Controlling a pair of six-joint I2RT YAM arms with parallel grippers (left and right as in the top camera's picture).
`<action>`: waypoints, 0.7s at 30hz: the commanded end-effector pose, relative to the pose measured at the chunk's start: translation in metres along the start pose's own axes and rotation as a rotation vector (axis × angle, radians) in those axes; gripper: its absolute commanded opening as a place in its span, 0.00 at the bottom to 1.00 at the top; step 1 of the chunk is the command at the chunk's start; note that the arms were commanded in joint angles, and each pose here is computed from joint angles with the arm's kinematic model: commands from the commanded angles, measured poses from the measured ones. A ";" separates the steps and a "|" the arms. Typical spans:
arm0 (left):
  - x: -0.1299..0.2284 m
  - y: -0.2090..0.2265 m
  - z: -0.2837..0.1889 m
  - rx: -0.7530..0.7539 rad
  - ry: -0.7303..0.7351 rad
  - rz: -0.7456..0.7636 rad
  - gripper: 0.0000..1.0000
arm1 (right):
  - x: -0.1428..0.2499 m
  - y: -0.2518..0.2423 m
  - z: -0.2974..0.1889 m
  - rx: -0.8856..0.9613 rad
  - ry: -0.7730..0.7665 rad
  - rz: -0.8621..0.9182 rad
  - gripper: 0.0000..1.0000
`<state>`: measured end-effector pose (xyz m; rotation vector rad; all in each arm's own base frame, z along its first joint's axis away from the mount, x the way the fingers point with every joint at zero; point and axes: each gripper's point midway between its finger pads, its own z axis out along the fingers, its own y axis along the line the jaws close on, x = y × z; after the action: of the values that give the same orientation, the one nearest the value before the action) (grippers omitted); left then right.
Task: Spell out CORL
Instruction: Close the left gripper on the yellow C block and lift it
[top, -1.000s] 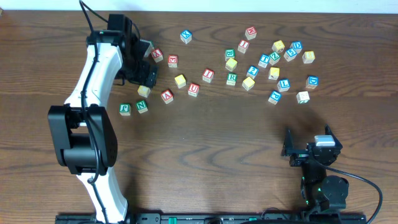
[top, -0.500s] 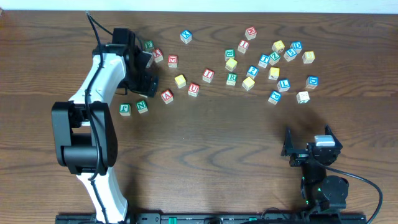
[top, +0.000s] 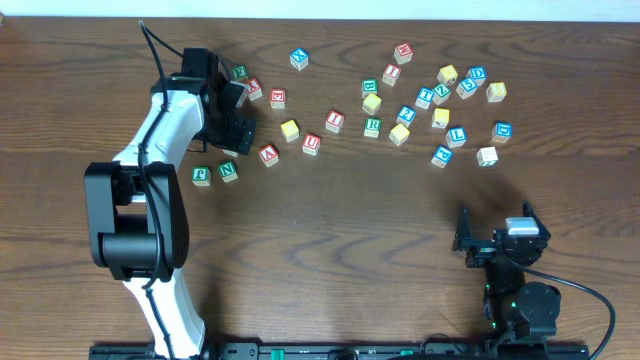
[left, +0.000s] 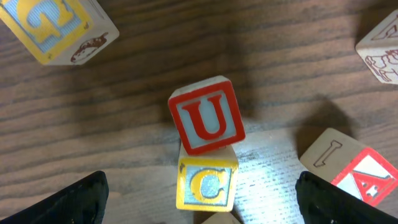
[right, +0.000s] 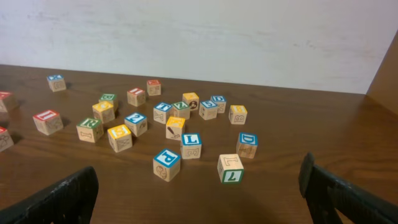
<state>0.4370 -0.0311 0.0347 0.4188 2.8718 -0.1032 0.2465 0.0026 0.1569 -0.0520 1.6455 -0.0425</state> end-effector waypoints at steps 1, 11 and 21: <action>0.003 0.003 0.003 -0.006 0.003 0.004 0.95 | 0.000 -0.003 0.000 0.014 0.000 0.013 0.99; 0.013 0.003 0.031 0.008 0.058 -0.001 0.94 | 0.000 -0.003 0.000 0.014 0.000 0.013 0.99; 0.013 0.003 0.033 0.007 0.057 -0.001 0.89 | 0.000 -0.003 0.000 0.014 0.000 0.013 0.99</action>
<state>0.4359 -0.0310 0.0036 0.4221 2.9173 -0.1120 0.2465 0.0026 0.1569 -0.0520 1.6455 -0.0425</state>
